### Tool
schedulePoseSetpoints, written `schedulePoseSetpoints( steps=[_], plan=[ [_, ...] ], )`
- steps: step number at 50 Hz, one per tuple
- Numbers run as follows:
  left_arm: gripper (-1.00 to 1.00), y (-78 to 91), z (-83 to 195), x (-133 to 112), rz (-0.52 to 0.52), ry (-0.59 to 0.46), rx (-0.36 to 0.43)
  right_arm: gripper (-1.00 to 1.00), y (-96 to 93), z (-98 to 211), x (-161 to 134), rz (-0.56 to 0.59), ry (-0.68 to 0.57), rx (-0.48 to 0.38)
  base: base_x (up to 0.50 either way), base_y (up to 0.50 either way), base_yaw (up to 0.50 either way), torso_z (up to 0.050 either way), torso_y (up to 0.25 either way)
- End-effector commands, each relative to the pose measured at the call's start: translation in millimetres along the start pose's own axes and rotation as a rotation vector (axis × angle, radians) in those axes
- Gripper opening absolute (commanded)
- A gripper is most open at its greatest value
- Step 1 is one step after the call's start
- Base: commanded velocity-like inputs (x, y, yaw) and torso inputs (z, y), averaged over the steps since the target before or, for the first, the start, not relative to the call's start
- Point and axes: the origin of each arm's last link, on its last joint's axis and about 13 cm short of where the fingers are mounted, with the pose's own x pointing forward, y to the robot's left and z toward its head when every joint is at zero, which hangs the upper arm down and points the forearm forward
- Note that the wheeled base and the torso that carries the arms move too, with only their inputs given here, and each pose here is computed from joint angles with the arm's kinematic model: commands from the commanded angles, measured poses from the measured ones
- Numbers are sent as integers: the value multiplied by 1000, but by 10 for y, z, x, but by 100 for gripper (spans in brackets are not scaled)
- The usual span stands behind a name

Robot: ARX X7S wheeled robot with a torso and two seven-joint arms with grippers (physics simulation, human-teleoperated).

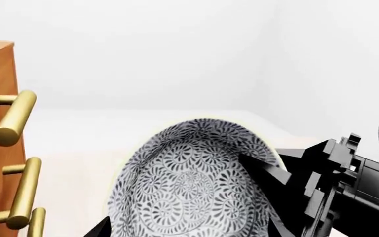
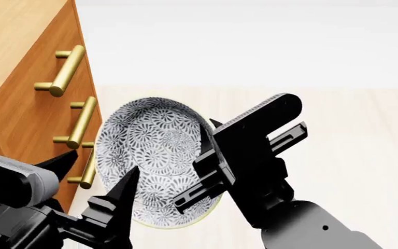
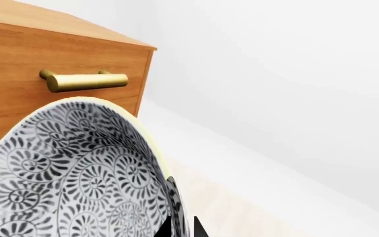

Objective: Put the bowl on top of the cabinet.

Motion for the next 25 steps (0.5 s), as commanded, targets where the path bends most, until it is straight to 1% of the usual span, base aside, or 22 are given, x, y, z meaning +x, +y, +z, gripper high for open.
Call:
schedulePoseSetpoints(
  steps=[1, 14, 18, 22, 25],
  plan=[
    [100, 41, 29, 28, 3, 10, -29, -100, -3, 27, -42, 0, -23, -20, 0, 0, 0, 0, 0],
    [100, 55, 12, 25, 11, 7, -27, -100, -28, 24, -86, -9, -23, -25, 0, 0, 0, 0, 0],
    [100, 67, -6, 36, 19, 5, -27, -100, 6, 29, -123, -8, -33, -44, 0, 0, 0, 0, 3],
    [100, 59, -17, 20, 16, 4, -27, -100, 15, 61, -175, -6, -48, -45, 0, 0, 0, 0, 0],
    [100, 55, -20, 7, 46, -18, -4, -100, 29, 74, -188, -4, -52, -49, 0, 0, 0, 0, 0]
  ],
)
